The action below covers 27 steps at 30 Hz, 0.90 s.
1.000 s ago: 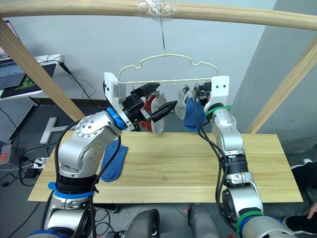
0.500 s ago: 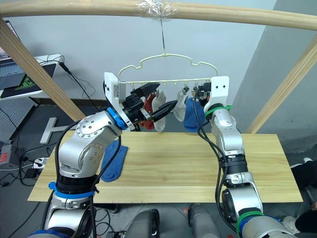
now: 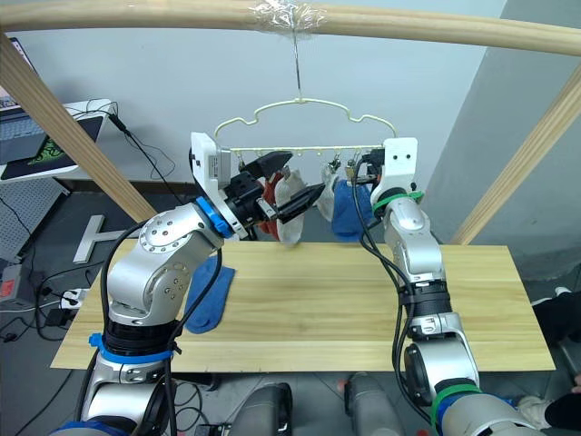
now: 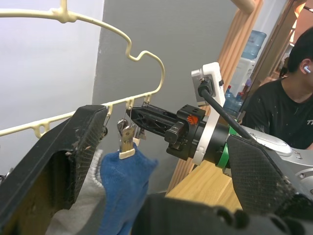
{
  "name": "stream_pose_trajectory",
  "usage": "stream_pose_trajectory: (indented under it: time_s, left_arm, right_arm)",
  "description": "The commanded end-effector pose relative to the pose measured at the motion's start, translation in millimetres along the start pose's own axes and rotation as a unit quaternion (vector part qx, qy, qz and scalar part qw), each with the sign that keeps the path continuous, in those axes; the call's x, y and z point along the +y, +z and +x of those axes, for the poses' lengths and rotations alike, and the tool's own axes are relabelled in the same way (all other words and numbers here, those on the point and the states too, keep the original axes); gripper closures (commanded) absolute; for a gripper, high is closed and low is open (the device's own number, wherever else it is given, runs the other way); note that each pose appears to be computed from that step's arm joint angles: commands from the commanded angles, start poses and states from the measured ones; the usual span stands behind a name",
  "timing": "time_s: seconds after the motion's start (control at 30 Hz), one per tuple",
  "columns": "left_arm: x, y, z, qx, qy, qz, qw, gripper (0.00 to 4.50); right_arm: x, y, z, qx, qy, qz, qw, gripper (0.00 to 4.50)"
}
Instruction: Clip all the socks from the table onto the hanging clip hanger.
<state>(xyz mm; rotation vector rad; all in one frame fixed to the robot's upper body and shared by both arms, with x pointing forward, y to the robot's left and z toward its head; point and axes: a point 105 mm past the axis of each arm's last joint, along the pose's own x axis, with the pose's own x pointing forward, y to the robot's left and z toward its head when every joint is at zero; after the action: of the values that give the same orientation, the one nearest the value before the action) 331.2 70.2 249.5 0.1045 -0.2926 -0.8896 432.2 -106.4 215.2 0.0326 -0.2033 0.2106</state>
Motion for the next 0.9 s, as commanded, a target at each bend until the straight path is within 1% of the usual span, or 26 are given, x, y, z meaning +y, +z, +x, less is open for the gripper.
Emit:
stream_pose_trajectory:
  time_s: [0.03,0.23,0.37,0.43,0.47,0.5,0.53,0.57,0.67,0.7,0.77,0.87,0.9]
  left_arm:
    - [-10,16,1,-0.027,-0.018,0.015,0.999,0.00]
    - [-13,15,0,-0.027,-0.021,0.012,0.999,0.00]
    - [-12,8,-5,-0.016,-0.017,0.005,1.000,0.00]
    - [-11,-2,-10,0.000,-0.011,-0.007,1.000,0.00]
    - [-9,-16,-17,0.021,0.000,-0.012,1.000,0.00]
    - [0,-38,-29,0.055,0.034,-0.020,0.998,0.00]
    - [13,-65,-47,0.099,0.077,-0.021,0.992,0.00]
    - [20,-82,-60,0.129,0.104,-0.019,0.986,0.00]
    - [30,-103,-77,0.163,0.143,-0.012,0.976,0.00]
    - [37,-117,-88,0.190,0.164,-0.005,0.968,0.00]
    - [46,-136,-106,0.224,0.197,0.002,0.955,0.00]
    - [51,-156,-124,0.255,0.220,0.016,0.941,0.00]
    - [57,-163,-132,0.264,0.242,0.013,0.934,0.00]
  right_arm:
    - [0,20,1,-0.035,0.000,0.000,0.999,4.46]
    - [-4,20,-1,-0.030,0.003,-0.021,0.999,4.46]
    - [-9,21,-3,-0.025,0.011,-0.043,0.999,4.46]
    - [-12,23,-5,-0.024,0.017,-0.059,0.998,4.46]
    - [-13,23,-6,-0.018,0.028,-0.075,0.997,4.46]
    - [-14,24,-8,-0.005,0.050,-0.104,0.993,4.46]
    - [-15,23,-10,0.011,0.072,-0.125,0.989,4.46]
    - [-16,23,-13,0.023,0.086,-0.139,0.986,4.46]
    - [-19,23,-16,0.041,0.106,-0.152,0.982,4.46]
    - [-19,23,-18,0.052,0.117,-0.153,0.980,4.46]
    - [-21,24,-22,0.069,0.133,-0.155,0.977,4.46]
    - [-23,27,-27,0.089,0.154,-0.164,0.970,4.46]
    - [-23,29,-28,0.099,0.163,-0.160,0.969,4.46]
